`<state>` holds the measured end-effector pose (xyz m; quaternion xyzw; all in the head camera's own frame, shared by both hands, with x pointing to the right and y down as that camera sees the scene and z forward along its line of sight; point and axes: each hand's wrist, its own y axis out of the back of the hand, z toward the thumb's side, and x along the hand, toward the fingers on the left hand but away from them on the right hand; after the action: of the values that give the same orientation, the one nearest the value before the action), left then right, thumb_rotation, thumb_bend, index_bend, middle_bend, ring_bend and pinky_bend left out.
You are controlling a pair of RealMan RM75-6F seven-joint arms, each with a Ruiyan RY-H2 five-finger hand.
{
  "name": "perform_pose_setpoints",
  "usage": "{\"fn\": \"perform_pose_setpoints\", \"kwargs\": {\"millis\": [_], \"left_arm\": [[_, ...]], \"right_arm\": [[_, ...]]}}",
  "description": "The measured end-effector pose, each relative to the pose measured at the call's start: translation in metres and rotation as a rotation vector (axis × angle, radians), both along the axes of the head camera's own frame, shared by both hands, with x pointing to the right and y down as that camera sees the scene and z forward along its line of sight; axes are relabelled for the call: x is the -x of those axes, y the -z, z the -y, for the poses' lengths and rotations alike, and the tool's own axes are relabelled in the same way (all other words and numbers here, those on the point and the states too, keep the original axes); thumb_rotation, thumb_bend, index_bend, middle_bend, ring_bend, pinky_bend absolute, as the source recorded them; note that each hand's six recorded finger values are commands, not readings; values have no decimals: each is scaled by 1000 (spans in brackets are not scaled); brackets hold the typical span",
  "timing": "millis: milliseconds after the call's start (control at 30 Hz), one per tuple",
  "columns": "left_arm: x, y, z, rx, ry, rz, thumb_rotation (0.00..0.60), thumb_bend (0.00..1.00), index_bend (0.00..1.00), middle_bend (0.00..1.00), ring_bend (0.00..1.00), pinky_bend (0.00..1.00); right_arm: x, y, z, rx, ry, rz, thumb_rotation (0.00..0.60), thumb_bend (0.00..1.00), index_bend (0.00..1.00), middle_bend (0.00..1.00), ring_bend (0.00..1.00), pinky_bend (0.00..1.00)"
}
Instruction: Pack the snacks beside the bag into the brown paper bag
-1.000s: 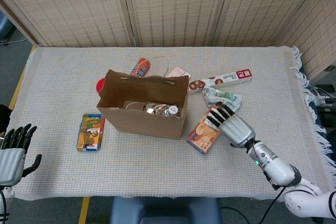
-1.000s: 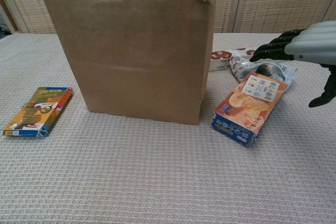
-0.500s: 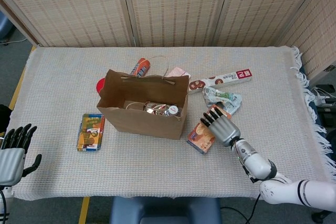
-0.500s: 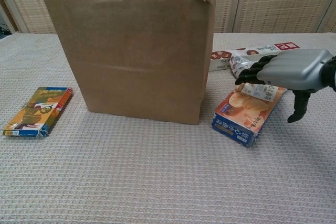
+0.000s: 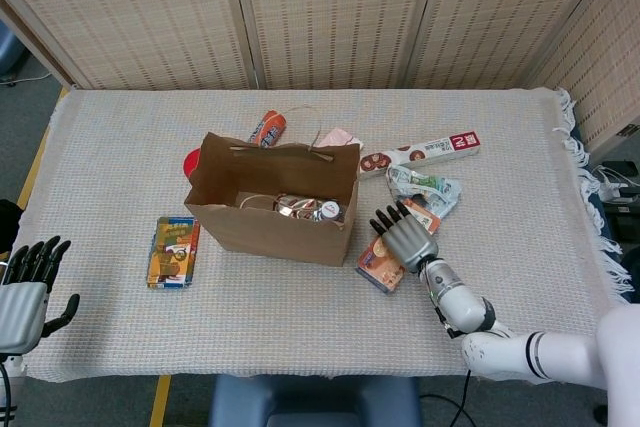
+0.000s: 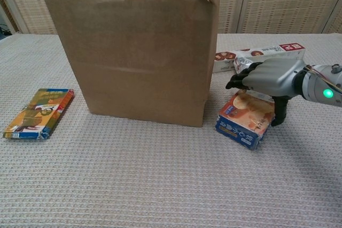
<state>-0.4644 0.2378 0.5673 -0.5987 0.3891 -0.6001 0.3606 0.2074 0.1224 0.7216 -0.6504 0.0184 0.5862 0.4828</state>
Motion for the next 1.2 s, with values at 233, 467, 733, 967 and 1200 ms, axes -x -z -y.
{"fn": "perform_pose_setpoints", "kwargs": {"millis": [233, 467, 733, 967, 1200], "left_arm": [[0, 0, 0, 1, -1, -1, 600, 389, 48, 0, 0, 0], [0, 0, 0, 0, -2, 0, 600, 388, 48, 0, 0, 0], [0, 0, 0, -1, -2, 3, 600, 389, 48, 0, 0, 0], [-1, 0, -1, -3, -3, 7, 600, 389, 48, 0, 0, 0], [-1, 0, -1, -4, -2, 10, 600, 388, 48, 0, 0, 0]], "right_arm": [[11, -5, 0, 1, -26, 18, 600, 17, 35, 149, 66, 19], [11, 2, -5, -2, 3, 43, 600, 231, 381, 510, 539, 370], [-2, 39, -3, -11, -25, 117, 600, 245, 406, 542, 584, 438], [-22, 93, 18, -86, -122, 243, 600, 246, 406, 542, 583, 439], [-32, 158, 57, -260, -257, 442, 600, 245, 407, 542, 584, 439]]}}
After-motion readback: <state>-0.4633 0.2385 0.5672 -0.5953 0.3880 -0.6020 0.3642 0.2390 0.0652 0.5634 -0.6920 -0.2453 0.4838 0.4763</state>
